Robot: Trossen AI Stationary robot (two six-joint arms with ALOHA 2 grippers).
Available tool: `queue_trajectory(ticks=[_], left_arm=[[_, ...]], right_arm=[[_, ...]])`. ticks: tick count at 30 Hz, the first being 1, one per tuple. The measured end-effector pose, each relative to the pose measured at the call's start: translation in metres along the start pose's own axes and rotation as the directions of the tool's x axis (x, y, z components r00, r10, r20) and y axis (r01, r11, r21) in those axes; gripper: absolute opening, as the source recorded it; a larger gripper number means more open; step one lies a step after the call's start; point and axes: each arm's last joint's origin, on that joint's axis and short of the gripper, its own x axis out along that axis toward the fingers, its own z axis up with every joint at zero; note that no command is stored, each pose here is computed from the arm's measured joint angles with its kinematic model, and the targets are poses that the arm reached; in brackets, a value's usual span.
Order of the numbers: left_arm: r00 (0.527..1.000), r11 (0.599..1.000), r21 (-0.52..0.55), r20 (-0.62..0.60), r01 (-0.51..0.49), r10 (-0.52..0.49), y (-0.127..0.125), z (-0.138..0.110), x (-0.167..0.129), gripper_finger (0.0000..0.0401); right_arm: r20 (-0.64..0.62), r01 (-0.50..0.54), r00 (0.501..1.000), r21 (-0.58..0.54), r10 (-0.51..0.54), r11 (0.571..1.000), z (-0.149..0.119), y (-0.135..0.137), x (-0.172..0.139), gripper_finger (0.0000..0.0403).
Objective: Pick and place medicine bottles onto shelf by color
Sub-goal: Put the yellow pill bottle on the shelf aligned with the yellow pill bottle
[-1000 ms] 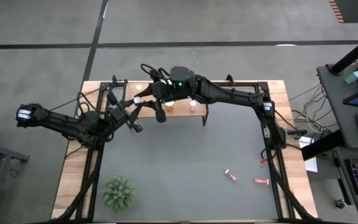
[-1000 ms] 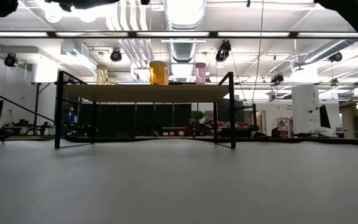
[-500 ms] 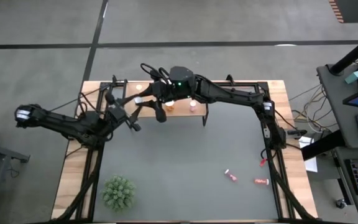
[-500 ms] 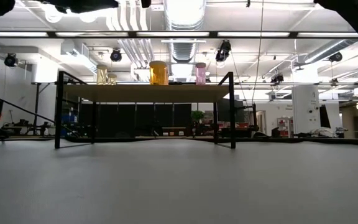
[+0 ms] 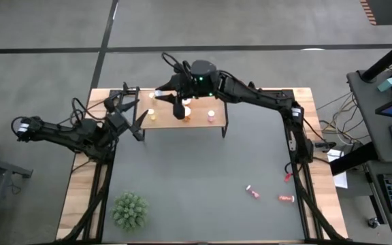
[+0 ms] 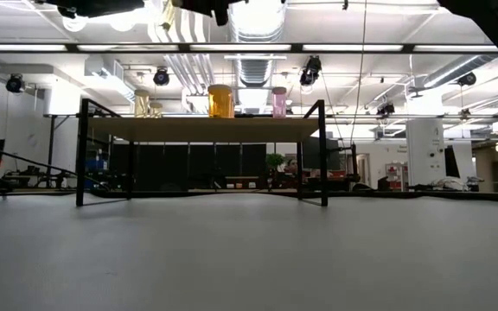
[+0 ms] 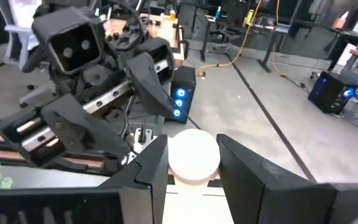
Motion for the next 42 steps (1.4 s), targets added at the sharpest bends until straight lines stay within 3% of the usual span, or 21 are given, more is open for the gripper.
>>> queue_trajectory(ticks=[6,15,33,42], left_arm=[[1.0,1.0,-0.002,0.003,-0.001,0.001,0.0,0.0,0.0,0.0215],[1.0,1.0,-0.013,0.012,-0.002,0.003,0.003,0.001,-0.002,0.0215],[1.0,1.0,-0.012,0.012,-0.003,0.003,0.003,0.001,-0.002,0.0215],[1.0,1.0,-0.012,0.012,-0.003,0.003,0.003,0.001,-0.002,0.0215]], right_arm=[[-0.051,0.016,0.999,0.059,-0.012,0.998,-0.019,-0.008,0.004,0.0113],[-0.156,0.036,0.988,0.118,-0.017,0.992,-0.066,-0.01,0.038,0.0112],[-0.268,0.064,0.963,0.139,-0.024,0.988,-0.108,-0.022,0.058,0.0112],[-0.306,0.063,0.952,0.134,-0.019,0.989,-0.113,-0.021,0.057,0.0112]])
